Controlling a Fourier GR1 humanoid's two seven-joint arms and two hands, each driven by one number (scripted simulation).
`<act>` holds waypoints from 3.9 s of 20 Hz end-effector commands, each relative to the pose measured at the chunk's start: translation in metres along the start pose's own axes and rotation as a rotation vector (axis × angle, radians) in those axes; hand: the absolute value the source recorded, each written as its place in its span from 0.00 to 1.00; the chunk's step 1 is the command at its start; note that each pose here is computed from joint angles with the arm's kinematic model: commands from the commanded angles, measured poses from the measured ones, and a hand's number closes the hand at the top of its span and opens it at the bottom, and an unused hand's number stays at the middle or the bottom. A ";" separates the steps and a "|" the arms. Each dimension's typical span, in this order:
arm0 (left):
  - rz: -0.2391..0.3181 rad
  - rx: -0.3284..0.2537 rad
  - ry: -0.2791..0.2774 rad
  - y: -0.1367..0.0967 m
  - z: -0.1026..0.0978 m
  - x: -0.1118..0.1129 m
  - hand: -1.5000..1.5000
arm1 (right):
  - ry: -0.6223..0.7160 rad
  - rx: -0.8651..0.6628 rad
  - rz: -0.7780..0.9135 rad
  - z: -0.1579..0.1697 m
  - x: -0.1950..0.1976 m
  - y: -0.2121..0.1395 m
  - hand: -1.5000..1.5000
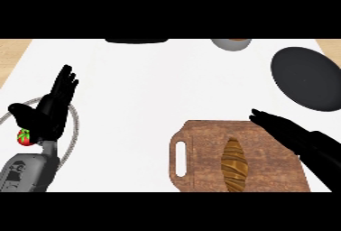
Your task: Pick the croissant from the cutting board and place it in the pan
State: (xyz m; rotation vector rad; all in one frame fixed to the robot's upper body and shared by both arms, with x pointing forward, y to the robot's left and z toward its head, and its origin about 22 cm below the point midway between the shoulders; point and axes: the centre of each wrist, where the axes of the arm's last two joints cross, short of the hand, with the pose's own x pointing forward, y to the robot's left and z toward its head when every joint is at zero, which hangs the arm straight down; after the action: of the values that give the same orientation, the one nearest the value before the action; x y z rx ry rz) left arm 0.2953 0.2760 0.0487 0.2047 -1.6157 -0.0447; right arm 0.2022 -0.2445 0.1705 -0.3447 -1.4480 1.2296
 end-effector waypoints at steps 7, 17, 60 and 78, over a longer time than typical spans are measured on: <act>0.013 -0.016 0.000 0.018 -0.001 0.008 0.50 | 0.029 0.126 0.020 -0.032 -0.022 0.014 0.00; -0.003 0.015 0.000 -0.010 -0.007 0.009 0.50 | 0.030 0.179 0.089 -0.042 -0.025 0.041 0.00; -0.001 -0.021 -0.018 -0.009 0.004 0.003 0.50 | 0.057 0.406 0.368 -0.117 -0.041 0.137 1.00; 0.003 -0.023 -0.014 -0.011 -0.007 0.005 0.50 | 0.564 -0.515 0.216 -0.193 0.045 0.036 1.00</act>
State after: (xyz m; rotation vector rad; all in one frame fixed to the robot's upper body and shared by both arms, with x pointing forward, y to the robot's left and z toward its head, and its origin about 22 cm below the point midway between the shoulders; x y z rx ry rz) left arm 0.2996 0.2687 0.0534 0.1841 -1.6227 -0.0625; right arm 0.3309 -0.1180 0.0993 -0.9879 -1.1070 0.9548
